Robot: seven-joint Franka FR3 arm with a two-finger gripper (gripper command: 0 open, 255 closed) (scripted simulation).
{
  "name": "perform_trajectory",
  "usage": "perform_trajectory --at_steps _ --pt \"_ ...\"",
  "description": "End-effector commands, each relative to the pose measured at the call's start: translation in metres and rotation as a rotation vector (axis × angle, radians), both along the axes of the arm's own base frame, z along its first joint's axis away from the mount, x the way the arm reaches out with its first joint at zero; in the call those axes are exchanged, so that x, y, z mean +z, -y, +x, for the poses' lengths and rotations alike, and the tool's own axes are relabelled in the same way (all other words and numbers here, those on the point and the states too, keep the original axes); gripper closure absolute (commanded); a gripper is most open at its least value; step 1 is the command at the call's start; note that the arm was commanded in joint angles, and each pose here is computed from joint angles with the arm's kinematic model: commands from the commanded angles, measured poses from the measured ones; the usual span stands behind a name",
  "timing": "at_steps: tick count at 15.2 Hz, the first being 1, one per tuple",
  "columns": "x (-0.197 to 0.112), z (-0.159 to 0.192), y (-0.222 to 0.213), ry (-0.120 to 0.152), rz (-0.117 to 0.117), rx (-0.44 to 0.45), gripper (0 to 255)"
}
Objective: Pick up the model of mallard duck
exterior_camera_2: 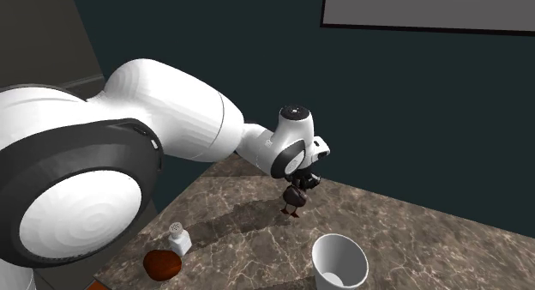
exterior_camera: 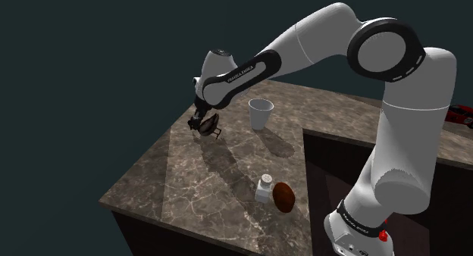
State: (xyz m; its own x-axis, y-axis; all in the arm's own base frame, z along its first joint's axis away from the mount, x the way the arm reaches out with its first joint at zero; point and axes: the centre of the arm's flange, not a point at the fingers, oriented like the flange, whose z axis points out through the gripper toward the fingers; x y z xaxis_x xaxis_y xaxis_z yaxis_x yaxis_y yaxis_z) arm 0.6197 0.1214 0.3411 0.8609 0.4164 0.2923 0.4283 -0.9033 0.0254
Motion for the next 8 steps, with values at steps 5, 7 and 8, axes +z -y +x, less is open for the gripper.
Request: perform_trajectory --at_steps 5,7,8 --pt "0.021 0.0 0.0 0.001 0.0 0.0 255" --pt "0.031 0.0 0.0 0.001 0.0 0.0 255" --pt "0.037 0.0 0.0 0.001 0.0 0.0 255"
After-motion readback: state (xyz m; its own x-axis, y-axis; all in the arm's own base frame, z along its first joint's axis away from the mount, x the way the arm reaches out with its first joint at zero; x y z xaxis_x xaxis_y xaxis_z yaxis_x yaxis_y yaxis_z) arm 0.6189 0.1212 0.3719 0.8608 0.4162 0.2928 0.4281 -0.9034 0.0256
